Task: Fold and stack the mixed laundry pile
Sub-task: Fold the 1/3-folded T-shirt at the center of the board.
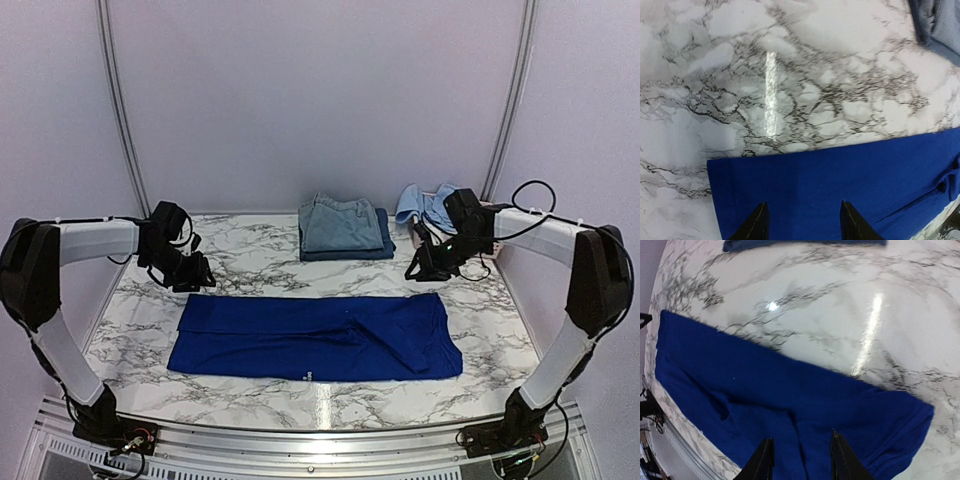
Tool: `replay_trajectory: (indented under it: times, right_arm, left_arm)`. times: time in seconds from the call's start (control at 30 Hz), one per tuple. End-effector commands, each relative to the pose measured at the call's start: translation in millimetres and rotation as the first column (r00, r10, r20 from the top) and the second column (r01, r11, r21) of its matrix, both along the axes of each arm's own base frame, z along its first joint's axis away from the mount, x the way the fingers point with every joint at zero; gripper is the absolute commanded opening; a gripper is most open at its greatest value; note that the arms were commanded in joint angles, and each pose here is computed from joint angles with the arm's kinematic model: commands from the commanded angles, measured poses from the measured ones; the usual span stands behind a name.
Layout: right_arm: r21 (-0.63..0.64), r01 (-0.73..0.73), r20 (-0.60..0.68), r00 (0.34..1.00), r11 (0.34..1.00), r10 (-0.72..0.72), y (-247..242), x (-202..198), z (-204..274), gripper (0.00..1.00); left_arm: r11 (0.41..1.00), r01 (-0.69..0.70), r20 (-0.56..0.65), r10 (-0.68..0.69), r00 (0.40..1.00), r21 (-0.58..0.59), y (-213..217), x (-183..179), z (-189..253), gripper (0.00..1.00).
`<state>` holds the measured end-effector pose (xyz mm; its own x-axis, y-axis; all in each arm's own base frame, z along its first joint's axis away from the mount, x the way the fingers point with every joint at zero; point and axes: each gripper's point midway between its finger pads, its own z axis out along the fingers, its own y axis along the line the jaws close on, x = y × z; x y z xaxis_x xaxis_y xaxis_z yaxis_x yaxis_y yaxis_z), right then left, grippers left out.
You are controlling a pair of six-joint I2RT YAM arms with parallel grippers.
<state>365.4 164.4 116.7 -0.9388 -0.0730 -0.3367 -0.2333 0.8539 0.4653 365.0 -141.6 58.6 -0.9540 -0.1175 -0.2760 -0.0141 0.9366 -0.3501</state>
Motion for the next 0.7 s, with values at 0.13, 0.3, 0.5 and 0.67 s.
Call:
replay_trajectory:
  times: [0.13, 0.3, 0.5, 0.67]
  right_arm:
    - [-0.009, -0.168, -0.115, 0.979, 0.986, 0.166, 44, -73, -26, 0.34]
    - [-0.017, -0.191, -0.095, 0.977, 0.982, 0.188, 57, -58, -33, 0.34]
    - [-0.022, -0.223, -0.119, 0.968, 0.974, 0.219, 65, -47, -54, 0.34]
    - [-0.009, -0.259, -0.131, 0.958, 0.966, 0.255, 74, -44, -63, 0.36]
  left_arm:
    - [0.978, 0.204, 0.249, -0.186, 0.950, -0.050, -43, -7, 79, 0.54]
    - [0.948, 0.313, 0.298, -0.285, 0.911, -0.051, -83, -8, 95, 0.54]
    - [0.942, 0.332, 0.311, -0.302, 0.901, -0.044, -100, -7, 99, 0.54]
    - [0.948, 0.319, 0.324, -0.293, 0.899, -0.027, -96, -6, 102, 0.54]
